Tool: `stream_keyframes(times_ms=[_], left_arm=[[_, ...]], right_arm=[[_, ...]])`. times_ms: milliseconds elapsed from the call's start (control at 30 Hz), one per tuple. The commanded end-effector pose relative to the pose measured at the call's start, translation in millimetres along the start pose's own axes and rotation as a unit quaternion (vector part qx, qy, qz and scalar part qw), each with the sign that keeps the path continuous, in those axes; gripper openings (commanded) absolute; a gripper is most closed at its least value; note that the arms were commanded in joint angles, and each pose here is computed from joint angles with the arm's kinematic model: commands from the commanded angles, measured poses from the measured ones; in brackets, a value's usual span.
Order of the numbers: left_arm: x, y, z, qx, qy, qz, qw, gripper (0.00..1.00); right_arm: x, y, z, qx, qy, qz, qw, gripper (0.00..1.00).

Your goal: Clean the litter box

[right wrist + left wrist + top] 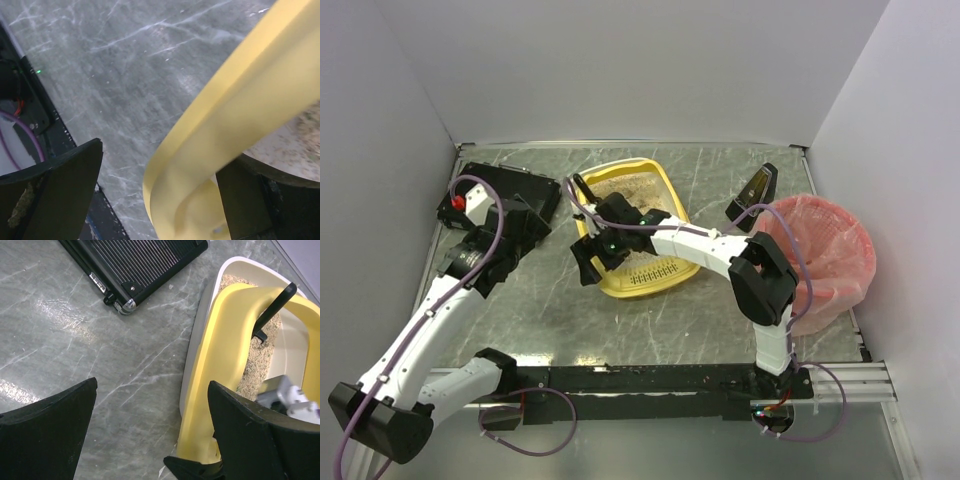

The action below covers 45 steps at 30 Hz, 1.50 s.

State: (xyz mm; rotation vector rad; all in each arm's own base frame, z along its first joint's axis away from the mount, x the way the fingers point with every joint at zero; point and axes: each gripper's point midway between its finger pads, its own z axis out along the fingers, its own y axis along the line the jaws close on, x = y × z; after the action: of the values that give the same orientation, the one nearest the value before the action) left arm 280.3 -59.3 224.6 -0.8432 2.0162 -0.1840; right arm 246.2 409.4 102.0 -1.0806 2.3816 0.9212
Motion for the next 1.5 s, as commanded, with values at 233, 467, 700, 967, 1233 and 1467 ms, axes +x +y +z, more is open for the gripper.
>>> stream_keyframes(times_ms=[233,467,700,967,1233,1467], left_arm=[[11,-45,14,0.067,0.042,0.011,0.997,0.97],[44,-100,38,0.134,0.123,0.033,0.983,0.98],[76,-120,78,0.106,0.17,0.064,0.978,0.87],[87,-121,106,0.066,0.178,0.078,0.979,0.65],[81,-119,128,0.026,0.156,0.088,0.984,0.47],[79,-116,145,-0.002,0.156,0.092,0.983,0.32]], right_arm=[[-55,-27,-83,0.136,-0.084,-0.025,0.987,1.0],[-38,-121,-168,0.263,-0.134,0.073,0.953,0.98],[-27,-181,-183,0.316,-0.101,0.087,0.939,0.92],[-48,-210,-173,0.317,-0.109,0.065,0.94,0.6],[-60,-232,-173,0.343,-0.115,0.06,0.93,0.44],[-71,-250,-176,0.367,-0.124,0.06,0.92,0.26]])
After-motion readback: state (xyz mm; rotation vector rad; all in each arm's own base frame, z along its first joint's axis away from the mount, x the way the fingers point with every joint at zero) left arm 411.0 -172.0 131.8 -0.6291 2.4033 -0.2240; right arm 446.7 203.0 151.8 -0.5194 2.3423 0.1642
